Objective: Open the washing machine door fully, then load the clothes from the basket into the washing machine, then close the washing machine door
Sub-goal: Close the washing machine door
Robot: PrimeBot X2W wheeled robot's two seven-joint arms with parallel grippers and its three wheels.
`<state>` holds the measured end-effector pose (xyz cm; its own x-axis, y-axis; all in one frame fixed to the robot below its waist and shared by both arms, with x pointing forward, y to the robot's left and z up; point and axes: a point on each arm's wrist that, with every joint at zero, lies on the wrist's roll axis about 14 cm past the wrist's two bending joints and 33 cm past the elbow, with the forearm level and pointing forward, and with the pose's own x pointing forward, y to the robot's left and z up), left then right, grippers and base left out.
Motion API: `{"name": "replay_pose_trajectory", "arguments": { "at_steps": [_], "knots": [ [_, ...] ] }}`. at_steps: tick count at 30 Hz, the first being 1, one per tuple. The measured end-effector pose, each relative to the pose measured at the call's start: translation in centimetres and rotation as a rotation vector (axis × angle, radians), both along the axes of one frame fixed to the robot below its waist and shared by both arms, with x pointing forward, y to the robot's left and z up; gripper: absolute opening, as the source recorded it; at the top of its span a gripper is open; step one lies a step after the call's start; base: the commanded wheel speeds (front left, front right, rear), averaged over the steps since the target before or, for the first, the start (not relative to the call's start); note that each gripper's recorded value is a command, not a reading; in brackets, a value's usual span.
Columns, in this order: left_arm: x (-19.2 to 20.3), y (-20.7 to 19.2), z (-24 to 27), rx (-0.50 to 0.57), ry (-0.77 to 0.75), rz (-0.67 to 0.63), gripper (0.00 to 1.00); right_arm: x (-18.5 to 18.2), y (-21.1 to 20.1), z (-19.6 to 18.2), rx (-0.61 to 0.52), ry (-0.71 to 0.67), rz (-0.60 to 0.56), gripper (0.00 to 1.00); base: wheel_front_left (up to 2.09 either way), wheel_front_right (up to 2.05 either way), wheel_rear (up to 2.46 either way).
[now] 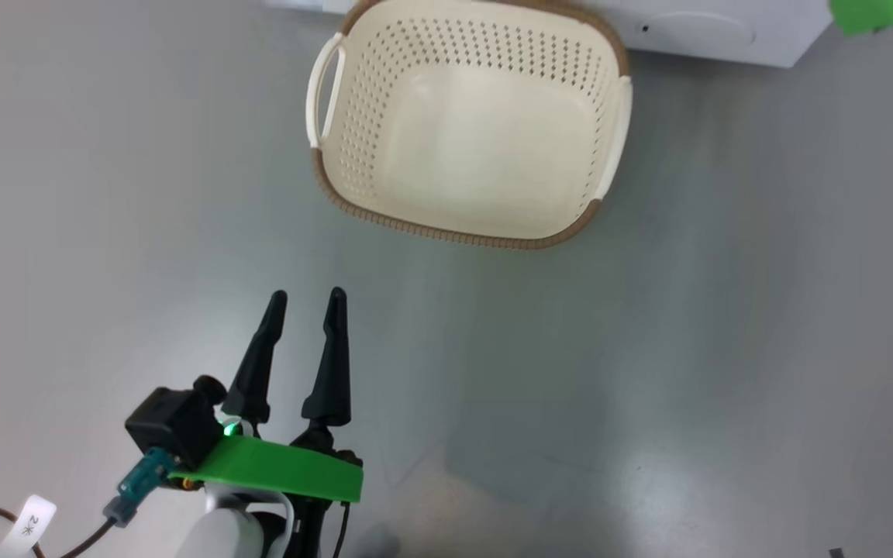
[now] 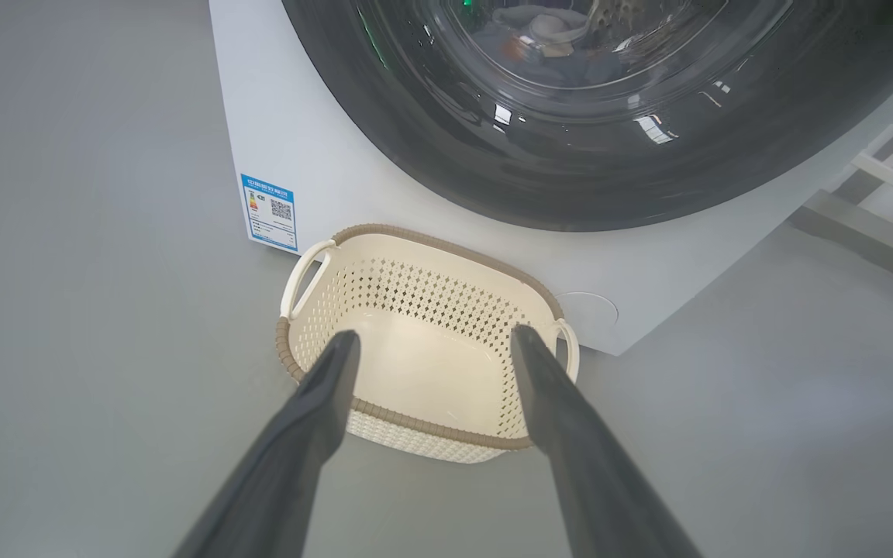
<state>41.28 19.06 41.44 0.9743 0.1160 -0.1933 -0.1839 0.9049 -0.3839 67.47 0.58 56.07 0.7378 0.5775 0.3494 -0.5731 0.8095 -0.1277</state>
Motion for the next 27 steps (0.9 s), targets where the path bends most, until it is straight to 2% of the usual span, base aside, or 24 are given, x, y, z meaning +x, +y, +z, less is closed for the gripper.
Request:
{"name": "replay_pose_trajectory", "arguments": {
  "at_steps": [3, 6, 7, 9, 10, 17, 27],
  "knots": [
    [-0.1, -0.1, 0.4, -0.005, -0.012, -0.003, 1.00, -1.9, 0.1, -0.3, 0.002, 0.024, 0.012, 0.02, 0.00, 0.00, 0.00],
    [-0.5, -0.2, 0.5, -0.013, -0.011, -0.004, 1.00, -4.2, 0.6, -0.4, 0.016, 0.048, 0.035, 0.39, 0.00, 0.00, 0.00],
    [-0.6, -0.3, 0.5, -0.016, -0.011, -0.007, 1.00, -4.9, 0.7, -0.3, 0.019, 0.053, 0.039, 0.47, 0.00, 0.00, 0.00],
    [-0.8, -0.5, 0.9, -0.023, -0.021, -0.015, 1.00, -6.2, 0.4, 0.1, 0.026, 0.056, 0.038, 0.84, 0.00, 0.00, 0.00],
    [-0.8, -0.6, 1.1, -0.022, -0.029, -0.018, 1.00, -6.9, 0.2, 0.4, 0.028, 0.056, 0.036, 1.00, 0.00, 0.00, 0.00],
    [-1.9, -0.8, 2.6, -0.018, -0.069, -0.033, 1.00, -11.7, -1.9, 1.9, 0.042, 0.062, 0.004, 1.00, 0.00, 0.00, 0.00],
    [-4.4, -1.6, 4.4, -0.008, -0.111, -0.055, 1.00, -18.6, -6.7, 3.2, 0.040, 0.068, -0.108, 1.00, 0.00, 0.00, 0.00]
  ]
}}
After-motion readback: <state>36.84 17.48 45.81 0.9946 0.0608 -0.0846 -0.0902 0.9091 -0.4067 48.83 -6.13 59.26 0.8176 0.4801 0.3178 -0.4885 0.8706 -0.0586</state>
